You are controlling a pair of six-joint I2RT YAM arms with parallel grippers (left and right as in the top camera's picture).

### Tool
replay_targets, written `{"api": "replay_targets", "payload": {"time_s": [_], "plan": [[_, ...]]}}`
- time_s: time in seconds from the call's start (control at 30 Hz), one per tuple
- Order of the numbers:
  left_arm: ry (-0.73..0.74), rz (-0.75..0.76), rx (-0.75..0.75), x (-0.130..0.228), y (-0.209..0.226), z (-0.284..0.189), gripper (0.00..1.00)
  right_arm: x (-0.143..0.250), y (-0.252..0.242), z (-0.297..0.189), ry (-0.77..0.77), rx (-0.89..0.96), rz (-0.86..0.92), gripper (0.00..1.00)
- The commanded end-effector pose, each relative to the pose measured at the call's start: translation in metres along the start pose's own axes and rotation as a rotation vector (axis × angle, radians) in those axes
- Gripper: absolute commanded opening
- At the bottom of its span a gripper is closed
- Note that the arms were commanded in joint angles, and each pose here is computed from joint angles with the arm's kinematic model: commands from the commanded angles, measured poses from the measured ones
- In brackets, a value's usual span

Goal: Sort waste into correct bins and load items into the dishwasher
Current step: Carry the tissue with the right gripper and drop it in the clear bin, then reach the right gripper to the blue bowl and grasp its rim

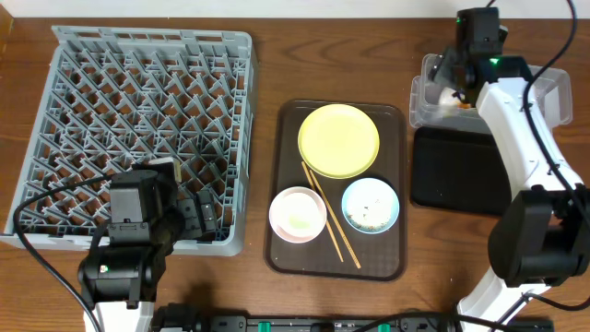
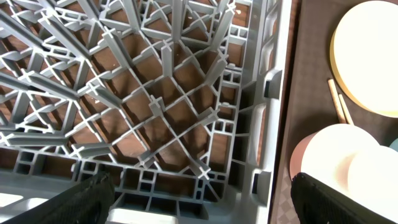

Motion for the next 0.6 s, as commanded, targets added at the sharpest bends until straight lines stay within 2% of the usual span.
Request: {"api": "replay_targets", "payload": {"time_s": [0.0,0.13,0.33,0.57], "plan": [[-0.017,-0.009,0.009,-0.004,-0.001,-0.004,0.92,-0.005,-0.001,-0.015,-0.001,-0.048,-0.061,0.96],[-0.018,-0.009,0.009,-0.004,-0.001,-0.004,0.92,-0.009,-0.008,-0.060,-0.008,-0.106,-0.133,0.99],[-0.018,-0.009,0.009,-0.004,-0.001,-0.004,0.92,0.020,-0.026,-0.134,0.177,-0.300,-0.286,0.99],[-0.018,-0.009,0.009,-0.004,-0.001,-0.004,0.92,0.064,-0.041,-0.165,0.376,-0.350,-0.342,0.99]]}}
Point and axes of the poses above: each gripper's point midway between its finger pads, its own z axis out along the fingers, its own y axis along the line the jaws close on, x = y × z, the point moved 9 cm from there along -z, back along the fingers, and after that the axes turned 9 degrees about z, right-handed, at the moved point
